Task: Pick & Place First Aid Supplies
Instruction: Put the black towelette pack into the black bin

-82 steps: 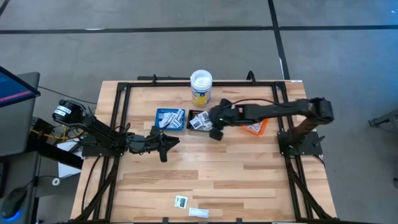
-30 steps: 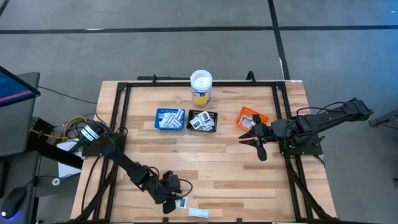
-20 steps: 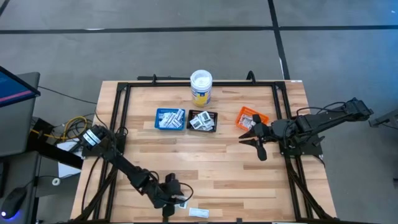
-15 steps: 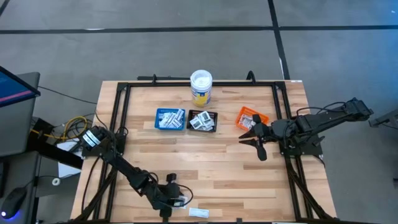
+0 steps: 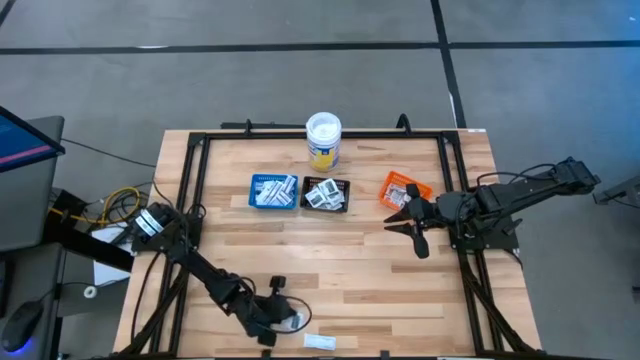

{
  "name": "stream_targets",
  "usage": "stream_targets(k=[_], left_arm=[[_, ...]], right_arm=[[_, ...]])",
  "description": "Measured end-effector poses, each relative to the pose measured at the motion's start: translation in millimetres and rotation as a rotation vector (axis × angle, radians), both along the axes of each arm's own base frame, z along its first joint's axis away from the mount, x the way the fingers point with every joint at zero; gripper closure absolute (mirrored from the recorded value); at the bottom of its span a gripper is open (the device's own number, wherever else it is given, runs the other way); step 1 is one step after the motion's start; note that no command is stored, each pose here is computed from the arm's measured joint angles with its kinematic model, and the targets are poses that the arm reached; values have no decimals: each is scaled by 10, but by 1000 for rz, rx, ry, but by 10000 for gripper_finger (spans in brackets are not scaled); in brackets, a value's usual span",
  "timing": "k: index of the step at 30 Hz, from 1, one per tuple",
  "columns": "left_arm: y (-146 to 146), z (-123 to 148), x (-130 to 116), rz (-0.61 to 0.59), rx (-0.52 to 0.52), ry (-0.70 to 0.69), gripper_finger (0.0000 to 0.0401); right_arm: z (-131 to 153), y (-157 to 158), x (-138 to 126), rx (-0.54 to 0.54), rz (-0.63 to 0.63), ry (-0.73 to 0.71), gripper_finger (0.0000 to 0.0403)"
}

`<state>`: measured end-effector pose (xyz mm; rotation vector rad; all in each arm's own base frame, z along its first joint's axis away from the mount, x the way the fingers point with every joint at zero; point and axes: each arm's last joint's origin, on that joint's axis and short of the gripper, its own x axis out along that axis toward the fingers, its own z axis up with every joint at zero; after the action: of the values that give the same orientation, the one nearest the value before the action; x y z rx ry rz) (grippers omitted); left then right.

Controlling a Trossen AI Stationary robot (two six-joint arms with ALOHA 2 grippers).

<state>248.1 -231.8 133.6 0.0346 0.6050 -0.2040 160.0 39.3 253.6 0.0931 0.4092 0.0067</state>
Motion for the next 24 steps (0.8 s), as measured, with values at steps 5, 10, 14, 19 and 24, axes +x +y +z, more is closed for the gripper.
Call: stream_targets(k=[5,10,14,19,24], left_arm=[[140,15,128,115,33,-57,395],[320,25,264,211,156,-128,395],[523,41,410,277,186,-138,395],[835,56,586,387,189,-138,396],[1042,152,680,436,138,-155,395]], right_arm=[[0,0,0,0,0,0,326],[0,-2,0,0,-2,0,326],[1,-3,1,1,-5,-1,326],[-16,-1,22,60,-46,11,326],[-91,18,91,49,-49,59,326]])
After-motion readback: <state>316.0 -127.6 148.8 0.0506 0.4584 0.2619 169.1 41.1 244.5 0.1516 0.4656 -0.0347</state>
